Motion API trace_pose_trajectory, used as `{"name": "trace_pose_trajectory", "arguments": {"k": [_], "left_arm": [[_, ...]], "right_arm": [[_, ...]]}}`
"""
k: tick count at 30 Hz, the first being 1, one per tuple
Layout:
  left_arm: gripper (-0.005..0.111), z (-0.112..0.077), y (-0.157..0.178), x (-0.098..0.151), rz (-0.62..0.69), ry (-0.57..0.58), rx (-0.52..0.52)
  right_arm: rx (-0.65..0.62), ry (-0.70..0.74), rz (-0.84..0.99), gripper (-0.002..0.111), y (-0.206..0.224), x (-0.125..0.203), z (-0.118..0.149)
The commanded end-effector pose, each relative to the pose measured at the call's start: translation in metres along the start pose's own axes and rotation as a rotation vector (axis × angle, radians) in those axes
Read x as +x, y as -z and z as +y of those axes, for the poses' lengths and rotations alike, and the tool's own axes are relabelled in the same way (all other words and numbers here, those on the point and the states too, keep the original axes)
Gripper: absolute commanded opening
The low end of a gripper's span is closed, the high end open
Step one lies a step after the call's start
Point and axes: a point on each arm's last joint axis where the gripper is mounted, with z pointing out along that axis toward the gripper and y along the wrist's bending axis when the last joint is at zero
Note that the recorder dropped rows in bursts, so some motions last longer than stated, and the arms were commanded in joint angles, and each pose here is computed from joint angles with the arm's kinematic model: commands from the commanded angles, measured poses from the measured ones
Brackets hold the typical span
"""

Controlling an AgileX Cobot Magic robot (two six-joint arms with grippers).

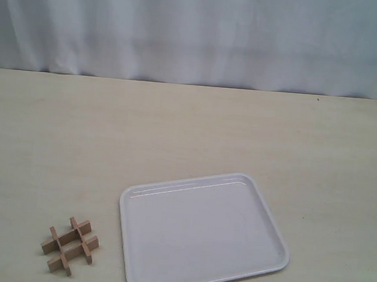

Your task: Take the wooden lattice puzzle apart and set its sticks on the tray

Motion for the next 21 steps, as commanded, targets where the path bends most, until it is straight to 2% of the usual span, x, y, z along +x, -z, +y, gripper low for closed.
{"name": "trace_pose_trajectory", "arguments": {"k": [1,6,10,14,18,21], "left_arm": [[0.000,0.000,0.000,-0.001,-0.014,0.005,0.003],[0.000,0.000,0.000,-0.001,-0.014,0.005,0.003],[0.000,0.000,0.000,-0.001,-0.014,0.005,0.003],[0.000,0.000,0.000,-0.001,-0.014,0.005,0.003],[0.000,0.000,0.000,-0.001,-0.014,0.005,0.003],[0.000,0.000,0.000,-0.001,-0.011,0.003,0.002]], "right_arm": [[-0.005,-0.010,-0.023,0.004,0.000,-0.001,0.000],[-0.006,-0.010,-0.027,0.004,0.000,-0.002,0.000],[-0.010,-0.104,-0.031,0.004,0.000,-0.002,0.000],[-0.013,-0.118,-0.027,0.004,0.001,-0.003,0.001],[-0.058,-0.106,-0.054,0.004,0.004,-0.020,0.016],[-0.065,-0.045,-0.011,0.004,0.003,-0.032,0.029]]}}
